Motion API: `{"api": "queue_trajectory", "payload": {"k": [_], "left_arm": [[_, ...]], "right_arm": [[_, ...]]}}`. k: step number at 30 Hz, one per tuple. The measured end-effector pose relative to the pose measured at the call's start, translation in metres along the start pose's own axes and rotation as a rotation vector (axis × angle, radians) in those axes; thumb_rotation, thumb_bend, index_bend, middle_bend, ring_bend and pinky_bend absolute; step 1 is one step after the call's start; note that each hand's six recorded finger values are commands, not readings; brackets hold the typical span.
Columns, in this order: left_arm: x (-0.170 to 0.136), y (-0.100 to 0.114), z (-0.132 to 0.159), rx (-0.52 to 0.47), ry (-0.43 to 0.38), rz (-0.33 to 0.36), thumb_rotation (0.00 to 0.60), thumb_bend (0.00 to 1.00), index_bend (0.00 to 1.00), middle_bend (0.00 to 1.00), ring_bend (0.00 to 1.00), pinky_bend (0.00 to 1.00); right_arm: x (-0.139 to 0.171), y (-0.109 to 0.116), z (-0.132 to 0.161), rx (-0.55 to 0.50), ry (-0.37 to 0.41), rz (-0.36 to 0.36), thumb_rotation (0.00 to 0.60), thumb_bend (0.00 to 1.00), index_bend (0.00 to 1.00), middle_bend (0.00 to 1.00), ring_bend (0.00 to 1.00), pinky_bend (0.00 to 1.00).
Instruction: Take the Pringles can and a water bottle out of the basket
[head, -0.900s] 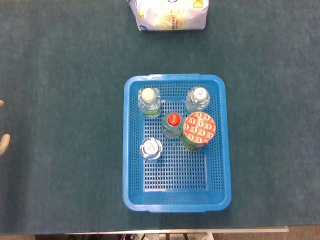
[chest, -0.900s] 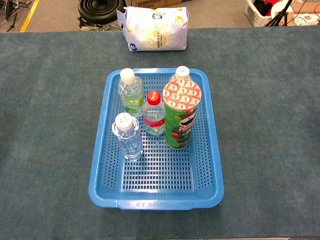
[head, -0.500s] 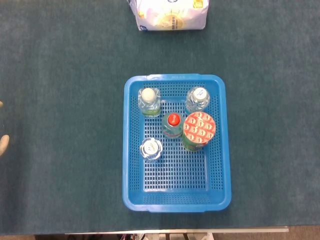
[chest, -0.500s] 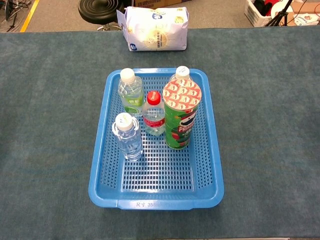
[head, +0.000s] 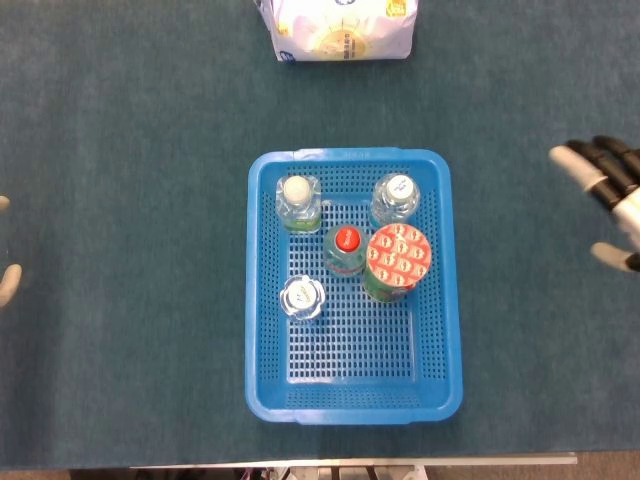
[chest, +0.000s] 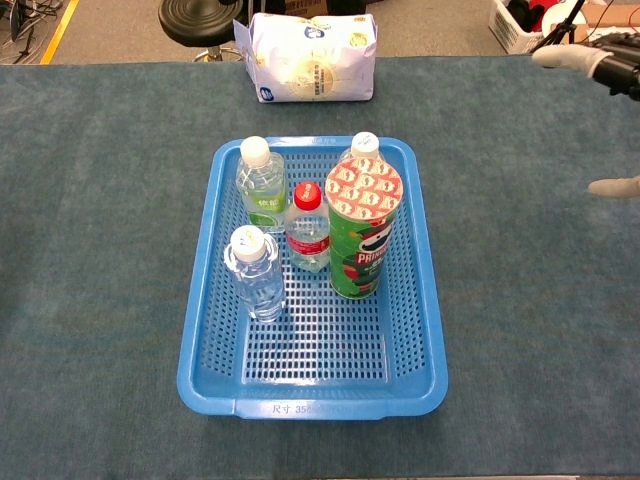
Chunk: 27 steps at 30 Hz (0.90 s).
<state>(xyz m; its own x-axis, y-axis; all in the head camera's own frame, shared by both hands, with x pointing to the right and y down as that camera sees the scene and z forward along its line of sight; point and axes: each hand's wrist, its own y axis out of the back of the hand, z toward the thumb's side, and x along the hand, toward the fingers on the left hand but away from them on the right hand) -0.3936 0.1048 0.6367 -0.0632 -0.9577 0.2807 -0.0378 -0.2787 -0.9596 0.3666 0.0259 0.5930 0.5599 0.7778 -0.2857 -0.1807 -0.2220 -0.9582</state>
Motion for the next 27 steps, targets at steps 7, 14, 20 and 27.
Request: {"api": "queue_trajectory", "payload": {"k": [7, 14, 20, 27], "left_arm": [[-0.004, 0.002, -0.001, 0.000, 0.007, 0.006, 0.600, 0.25, 0.24, 0.17, 0.10, 0.32], [-0.005, 0.002, -0.004, -0.010, 0.011, 0.007, 0.600, 0.25, 0.24, 0.17, 0.10, 0.32], [-0.004, 0.000, -0.002, -0.012, -0.001, 0.003, 0.600, 0.25, 0.24, 0.17, 0.10, 0.32], [-0.006, -0.002, -0.004, -0.014, 0.005, -0.002, 0.600, 0.25, 0.24, 0.18, 0.10, 0.32]], "right_arm": [[-0.021, 0.004, 0.025, 0.000, 0.133, 0.000, 0.600, 0.00, 0.08, 0.20, 0.16, 0.37], [-0.032, 0.005, 0.039, -0.003, 0.199, 0.005, 0.600, 0.00, 0.08, 0.20, 0.16, 0.37], [-0.044, 0.005, 0.055, 0.004, 0.272, 0.011, 0.600, 0.00, 0.08, 0.20, 0.16, 0.37], [-0.062, 0.007, 0.073, -0.008, 0.360, 0.003, 0.600, 0.00, 0.08, 0.20, 0.16, 0.37]]}}
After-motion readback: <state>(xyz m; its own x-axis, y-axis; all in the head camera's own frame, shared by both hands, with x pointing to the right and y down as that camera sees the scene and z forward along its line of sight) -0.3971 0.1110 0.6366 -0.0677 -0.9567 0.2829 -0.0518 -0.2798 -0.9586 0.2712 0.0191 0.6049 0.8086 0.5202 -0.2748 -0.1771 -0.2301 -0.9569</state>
